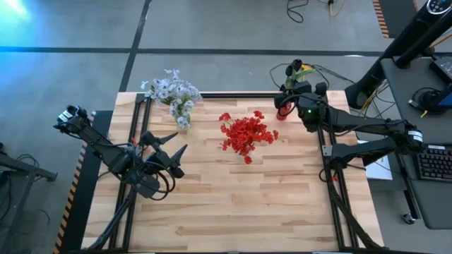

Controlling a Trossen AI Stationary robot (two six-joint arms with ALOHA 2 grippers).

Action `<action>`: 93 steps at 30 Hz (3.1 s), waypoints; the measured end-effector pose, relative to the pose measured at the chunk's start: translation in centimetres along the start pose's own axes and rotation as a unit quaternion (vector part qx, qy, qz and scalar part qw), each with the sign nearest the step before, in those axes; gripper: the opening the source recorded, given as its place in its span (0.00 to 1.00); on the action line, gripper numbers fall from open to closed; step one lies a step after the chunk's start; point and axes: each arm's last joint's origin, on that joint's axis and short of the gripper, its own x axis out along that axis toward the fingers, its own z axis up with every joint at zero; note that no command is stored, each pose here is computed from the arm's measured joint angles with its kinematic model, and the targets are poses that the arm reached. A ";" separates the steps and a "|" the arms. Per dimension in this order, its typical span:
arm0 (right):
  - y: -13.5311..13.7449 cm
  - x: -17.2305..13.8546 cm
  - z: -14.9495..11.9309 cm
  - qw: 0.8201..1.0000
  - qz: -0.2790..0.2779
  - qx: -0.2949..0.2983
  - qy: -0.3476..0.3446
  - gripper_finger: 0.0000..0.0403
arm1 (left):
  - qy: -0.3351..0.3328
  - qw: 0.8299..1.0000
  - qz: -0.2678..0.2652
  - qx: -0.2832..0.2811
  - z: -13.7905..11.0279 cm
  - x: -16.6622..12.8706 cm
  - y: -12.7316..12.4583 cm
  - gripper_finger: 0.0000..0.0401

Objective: Sort flowers into vase by color
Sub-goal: Put the black flower into the red vase, then return to Home Position

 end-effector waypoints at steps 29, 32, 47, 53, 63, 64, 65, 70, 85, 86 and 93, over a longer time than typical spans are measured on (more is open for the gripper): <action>-0.1 0.0 -0.6 1.000 -0.001 0.018 0.018 0.37 | 0.000 1.000 0.000 0.000 0.0 0.0 0.0 0.58; -0.3 -0.2 -0.5 1.000 0.000 0.020 0.017 0.44 | 0.000 1.000 0.000 0.000 0.0 0.0 0.0 0.58; -2.6 -1.9 0.9 0.995 0.057 0.051 0.057 0.62 | 0.000 1.000 -0.001 -0.018 0.0 0.0 0.0 0.58; -2.9 -3.1 1.8 0.993 0.100 0.053 0.047 0.66 | 0.001 1.000 -0.004 -0.021 0.0 0.0 0.0 0.58; -1.8 -5.9 2.0 0.983 0.183 0.001 0.026 0.63 | 0.028 0.986 -0.119 -0.110 0.0 -0.1 -0.7 0.58; -1.7 -6.2 2.0 0.981 0.193 -0.006 0.024 0.63 | 0.033 0.982 -0.146 -0.116 0.1 -0.1 -1.0 0.58; -1.6 -6.6 2.0 0.979 0.203 -0.010 0.021 0.62 | 0.038 0.976 -0.175 -0.122 0.2 -0.1 -1.3 0.58; -0.9 -8.4 1.9 0.967 0.253 -0.030 0.010 0.61 | 0.005 0.947 -0.294 -0.132 1.9 -0.1 -4.4 0.58; -0.4 -10.1 1.7 0.952 0.298 -0.060 -0.012 0.61 | -0.225 0.872 -0.433 -0.027 5.4 2.5 -4.4 0.58; -0.4 -10.1 1.7 0.952 0.298 -0.060 -0.012 0.61 | -0.218 0.872 -0.438 -0.019 5.2 2.3 -3.7 0.58; -0.4 -10.1 1.7 0.952 0.299 -0.060 -0.012 0.60 | -0.232 0.858 -0.458 -0.031 4.1 0.6 1.9 0.58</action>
